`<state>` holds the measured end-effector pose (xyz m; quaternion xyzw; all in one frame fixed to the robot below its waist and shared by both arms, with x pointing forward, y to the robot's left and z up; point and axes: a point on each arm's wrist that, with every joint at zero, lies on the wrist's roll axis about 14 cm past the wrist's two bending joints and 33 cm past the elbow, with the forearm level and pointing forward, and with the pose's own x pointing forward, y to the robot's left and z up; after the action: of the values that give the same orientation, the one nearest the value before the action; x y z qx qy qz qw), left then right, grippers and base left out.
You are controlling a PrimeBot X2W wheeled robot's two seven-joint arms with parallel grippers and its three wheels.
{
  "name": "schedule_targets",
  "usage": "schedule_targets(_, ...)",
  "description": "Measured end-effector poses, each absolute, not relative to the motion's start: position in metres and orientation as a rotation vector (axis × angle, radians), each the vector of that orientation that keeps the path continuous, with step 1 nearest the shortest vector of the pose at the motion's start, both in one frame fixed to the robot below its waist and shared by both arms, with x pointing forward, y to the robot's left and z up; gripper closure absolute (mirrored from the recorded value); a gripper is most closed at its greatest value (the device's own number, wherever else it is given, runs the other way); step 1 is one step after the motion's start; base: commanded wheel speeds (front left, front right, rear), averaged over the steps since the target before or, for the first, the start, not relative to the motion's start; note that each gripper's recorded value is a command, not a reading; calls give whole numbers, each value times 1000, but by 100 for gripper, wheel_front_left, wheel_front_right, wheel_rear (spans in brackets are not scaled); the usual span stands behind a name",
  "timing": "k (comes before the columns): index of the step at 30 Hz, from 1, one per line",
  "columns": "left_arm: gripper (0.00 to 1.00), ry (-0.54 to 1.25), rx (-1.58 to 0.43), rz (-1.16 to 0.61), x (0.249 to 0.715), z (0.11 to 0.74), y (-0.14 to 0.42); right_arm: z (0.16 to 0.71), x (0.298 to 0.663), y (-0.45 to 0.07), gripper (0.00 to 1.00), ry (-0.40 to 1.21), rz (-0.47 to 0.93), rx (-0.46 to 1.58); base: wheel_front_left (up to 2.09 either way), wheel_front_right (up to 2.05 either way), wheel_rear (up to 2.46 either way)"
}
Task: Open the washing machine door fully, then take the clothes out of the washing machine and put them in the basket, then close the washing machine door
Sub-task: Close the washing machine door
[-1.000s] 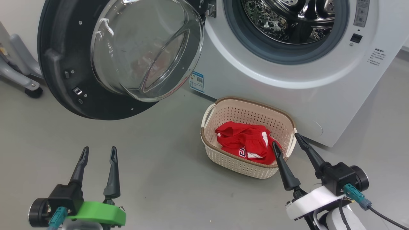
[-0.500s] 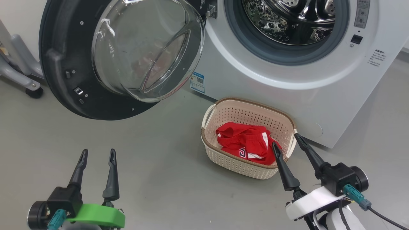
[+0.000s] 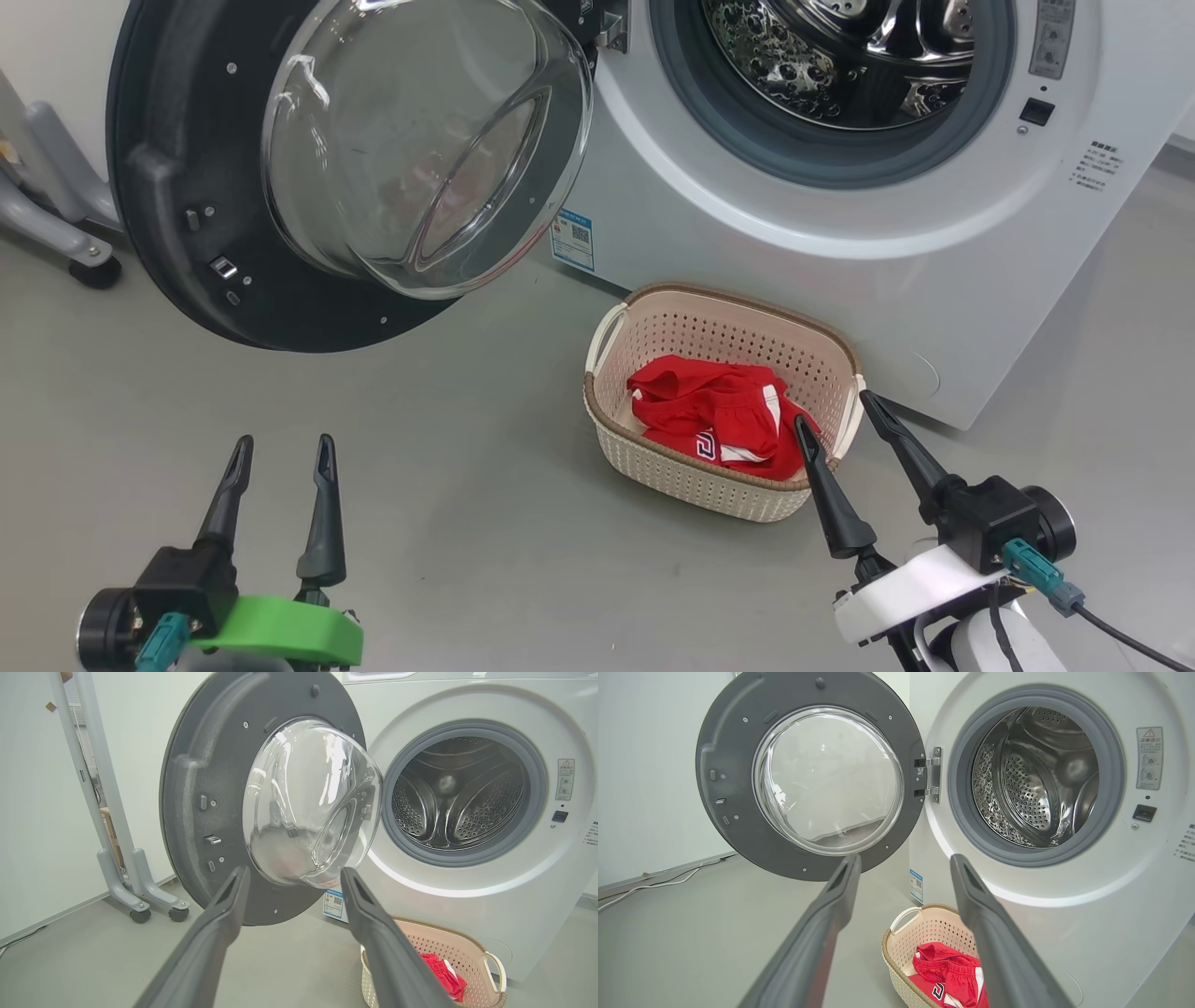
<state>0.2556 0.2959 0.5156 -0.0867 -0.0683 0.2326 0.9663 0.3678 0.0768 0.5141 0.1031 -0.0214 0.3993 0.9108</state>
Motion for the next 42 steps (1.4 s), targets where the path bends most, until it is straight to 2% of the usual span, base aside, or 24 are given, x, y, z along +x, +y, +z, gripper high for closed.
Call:
schedule_targets(9,1,-139,-174,470,256,516,296,513,368,76,0,-42,820,214,0,0,0)
schedule_targets(10,51,-139,-174,470,256,516,296,513,368,76,0,-41,820,214,0,0,0)
schedule_targets(11,78,-138,-174,470,256,516,296,513,369,76,0,-41,820,215,0,0,0)
schedule_targets(12,100,-138,-173,472,256,516,296,512,369,76,0,-39,820,215,0,0,0)
schedule_targets(27,100,-177,-92,509,269,539,319,481,379,68,0,33,811,214,0,0,0)
schedule_targets(35,100,-296,133,561,281,601,376,458,394,59,0,70,804,192,0,0,0)
schedule_targets(42,100,-377,245,616,296,646,420,442,409,49,0,91,785,173,0,0,0)
